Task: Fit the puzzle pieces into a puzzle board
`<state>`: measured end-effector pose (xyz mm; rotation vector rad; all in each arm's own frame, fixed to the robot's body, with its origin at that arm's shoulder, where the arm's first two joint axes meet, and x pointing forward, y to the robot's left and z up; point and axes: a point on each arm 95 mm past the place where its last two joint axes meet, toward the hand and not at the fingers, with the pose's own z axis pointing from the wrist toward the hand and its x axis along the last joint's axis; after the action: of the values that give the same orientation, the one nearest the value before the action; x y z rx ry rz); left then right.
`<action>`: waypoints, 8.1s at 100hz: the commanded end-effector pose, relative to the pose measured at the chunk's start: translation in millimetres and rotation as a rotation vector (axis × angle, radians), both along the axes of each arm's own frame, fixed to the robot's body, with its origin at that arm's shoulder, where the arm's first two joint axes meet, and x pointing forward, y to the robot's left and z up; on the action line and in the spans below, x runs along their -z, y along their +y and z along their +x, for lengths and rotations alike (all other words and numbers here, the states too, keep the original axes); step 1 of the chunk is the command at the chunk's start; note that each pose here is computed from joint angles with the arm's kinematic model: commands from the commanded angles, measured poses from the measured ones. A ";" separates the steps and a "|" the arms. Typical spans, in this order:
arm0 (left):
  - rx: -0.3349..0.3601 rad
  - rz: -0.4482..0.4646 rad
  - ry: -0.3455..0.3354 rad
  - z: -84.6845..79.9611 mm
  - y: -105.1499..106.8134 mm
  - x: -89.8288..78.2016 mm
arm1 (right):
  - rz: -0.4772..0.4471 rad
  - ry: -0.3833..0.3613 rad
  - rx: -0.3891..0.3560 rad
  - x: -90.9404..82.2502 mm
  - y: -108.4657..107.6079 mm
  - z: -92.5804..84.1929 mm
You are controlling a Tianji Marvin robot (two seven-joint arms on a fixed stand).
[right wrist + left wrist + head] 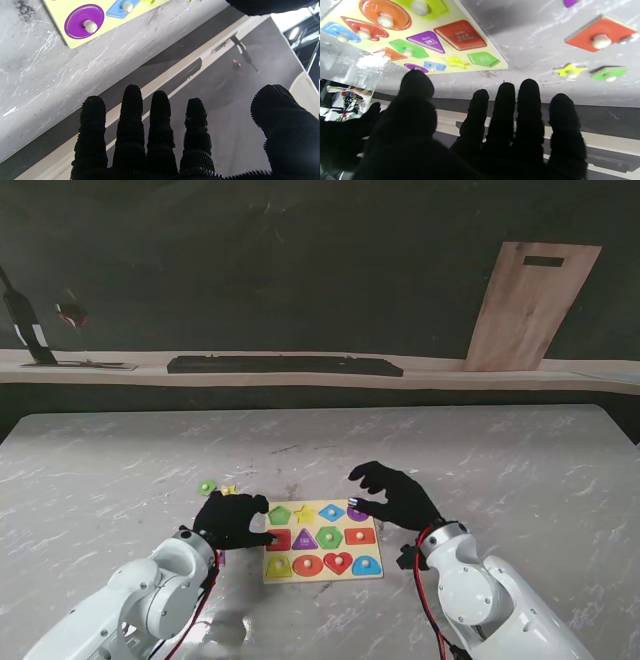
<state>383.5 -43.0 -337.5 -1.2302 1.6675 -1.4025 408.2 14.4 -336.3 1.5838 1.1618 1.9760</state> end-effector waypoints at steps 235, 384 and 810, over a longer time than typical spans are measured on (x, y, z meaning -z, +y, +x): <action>0.127 0.052 0.033 -11.4 96.0 36.5 | -0.168 -0.011 -0.019 9.8 23.6 4.6; 0.079 0.050 0.060 -8.4 85.1 50.0 | -0.175 -0.007 -0.010 10.1 22.6 5.3; 0.063 -0.043 0.172 44.9 -82.8 49.8 | -0.021 -0.036 0.036 2.6 2.1 2.4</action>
<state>432.3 -124.0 -381.8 -1.3484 1.7987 -1.4209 413.3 12.9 -338.2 1.5412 1.1286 1.9452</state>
